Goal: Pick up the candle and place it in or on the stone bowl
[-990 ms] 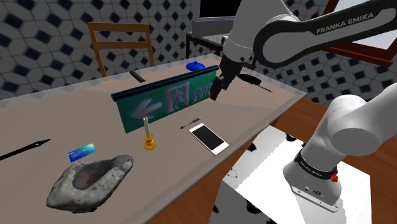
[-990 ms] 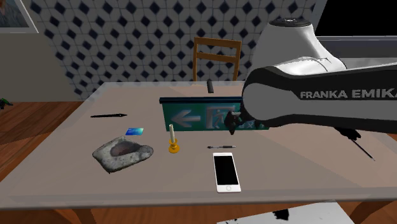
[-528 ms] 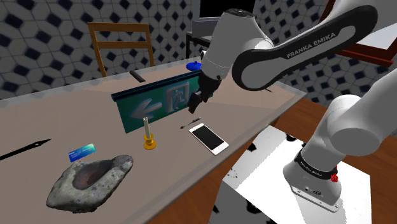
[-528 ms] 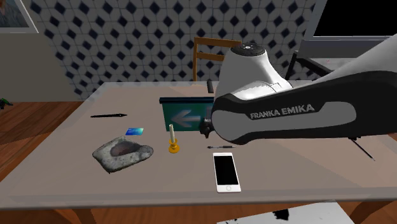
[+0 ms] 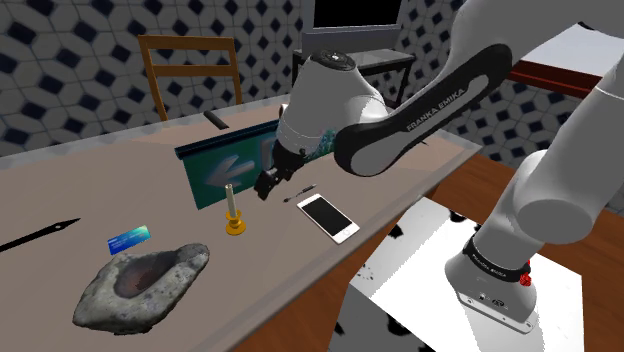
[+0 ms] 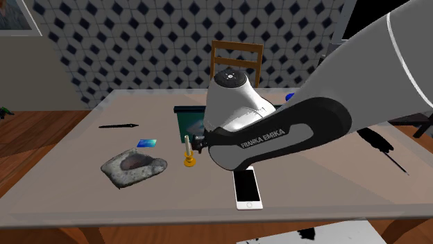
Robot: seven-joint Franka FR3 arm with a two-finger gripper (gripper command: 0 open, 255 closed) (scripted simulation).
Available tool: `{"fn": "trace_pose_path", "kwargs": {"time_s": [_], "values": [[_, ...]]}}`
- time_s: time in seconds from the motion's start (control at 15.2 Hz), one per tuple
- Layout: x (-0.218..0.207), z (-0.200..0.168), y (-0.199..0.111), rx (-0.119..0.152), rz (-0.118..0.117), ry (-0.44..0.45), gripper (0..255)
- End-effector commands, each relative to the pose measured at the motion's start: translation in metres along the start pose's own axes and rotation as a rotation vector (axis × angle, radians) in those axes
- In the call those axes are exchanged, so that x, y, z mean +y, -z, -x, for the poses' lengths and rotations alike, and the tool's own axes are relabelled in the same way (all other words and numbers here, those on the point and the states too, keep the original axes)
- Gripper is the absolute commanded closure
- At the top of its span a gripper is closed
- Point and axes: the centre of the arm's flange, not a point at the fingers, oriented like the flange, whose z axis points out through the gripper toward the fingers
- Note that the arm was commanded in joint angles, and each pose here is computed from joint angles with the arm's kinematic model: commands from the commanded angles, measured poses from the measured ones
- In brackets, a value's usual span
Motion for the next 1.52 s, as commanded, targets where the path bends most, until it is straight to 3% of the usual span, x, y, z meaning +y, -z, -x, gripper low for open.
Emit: {"fn": "trace_pose_path", "kwargs": {"time_s": [0.0,0.4,0.86,1.39,1.45], "values": [[-0.018,-0.006,-0.014,0.020,-0.011,0.002,0],[-0.068,-0.025,-0.052,0.068,-0.037,0.007,0],[-0.069,-0.028,-0.092,0.068,-0.037,0.007,0],[-0.069,-0.028,-0.092,0.068,-0.037,0.007,0],[-0.069,-0.028,-0.092,0.068,-0.037,0.007,255]]}}
